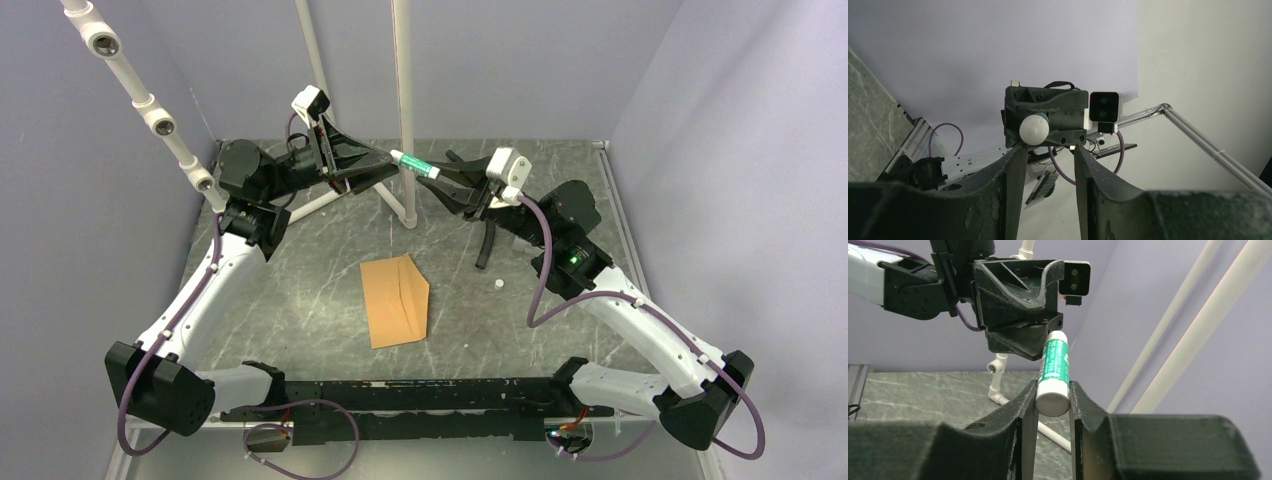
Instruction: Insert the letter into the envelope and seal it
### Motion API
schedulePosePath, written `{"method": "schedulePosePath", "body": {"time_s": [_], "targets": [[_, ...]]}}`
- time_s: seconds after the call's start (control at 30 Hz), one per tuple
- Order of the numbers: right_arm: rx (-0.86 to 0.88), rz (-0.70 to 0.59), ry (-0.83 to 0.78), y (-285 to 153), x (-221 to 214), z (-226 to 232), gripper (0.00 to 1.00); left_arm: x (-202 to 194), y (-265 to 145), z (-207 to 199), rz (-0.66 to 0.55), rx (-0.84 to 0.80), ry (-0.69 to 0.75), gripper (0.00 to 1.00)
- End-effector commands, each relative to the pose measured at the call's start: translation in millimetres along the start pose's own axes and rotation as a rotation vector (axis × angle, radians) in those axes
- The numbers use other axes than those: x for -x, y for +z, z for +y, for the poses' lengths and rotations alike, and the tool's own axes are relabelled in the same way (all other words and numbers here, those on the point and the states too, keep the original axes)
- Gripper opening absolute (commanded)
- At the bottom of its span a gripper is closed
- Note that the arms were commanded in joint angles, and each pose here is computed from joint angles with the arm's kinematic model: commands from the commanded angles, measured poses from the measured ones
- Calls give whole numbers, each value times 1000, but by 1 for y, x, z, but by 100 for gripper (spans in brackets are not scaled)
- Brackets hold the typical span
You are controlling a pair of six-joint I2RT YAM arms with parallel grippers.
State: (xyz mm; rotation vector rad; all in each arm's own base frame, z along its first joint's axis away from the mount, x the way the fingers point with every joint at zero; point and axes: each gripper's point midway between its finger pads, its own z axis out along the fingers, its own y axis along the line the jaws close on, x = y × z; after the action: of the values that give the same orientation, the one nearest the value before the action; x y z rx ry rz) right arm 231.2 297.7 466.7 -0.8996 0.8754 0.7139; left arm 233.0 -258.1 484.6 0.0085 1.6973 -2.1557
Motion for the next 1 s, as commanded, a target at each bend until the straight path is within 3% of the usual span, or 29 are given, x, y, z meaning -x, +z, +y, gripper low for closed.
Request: {"method": "schedulePosePath", "body": {"time_s": [0.0,0.27,0.57,0.87,0.97], "targets": [[61,-53,-1,0,17,6,1,-5,0,-13,35,-18,51,45],[105,-46,20,2,13,12,1,-1,1,-4,24,14,34,57],[100,-25,23,6,4,9,2,-1,2,2,28,20,51,25],[85,-27,18,9,3,1,2,-2,0,13,38,36,28,37],[97,-28,16,9,2,3,2,-2,0,12,32,28,50,26]]}}
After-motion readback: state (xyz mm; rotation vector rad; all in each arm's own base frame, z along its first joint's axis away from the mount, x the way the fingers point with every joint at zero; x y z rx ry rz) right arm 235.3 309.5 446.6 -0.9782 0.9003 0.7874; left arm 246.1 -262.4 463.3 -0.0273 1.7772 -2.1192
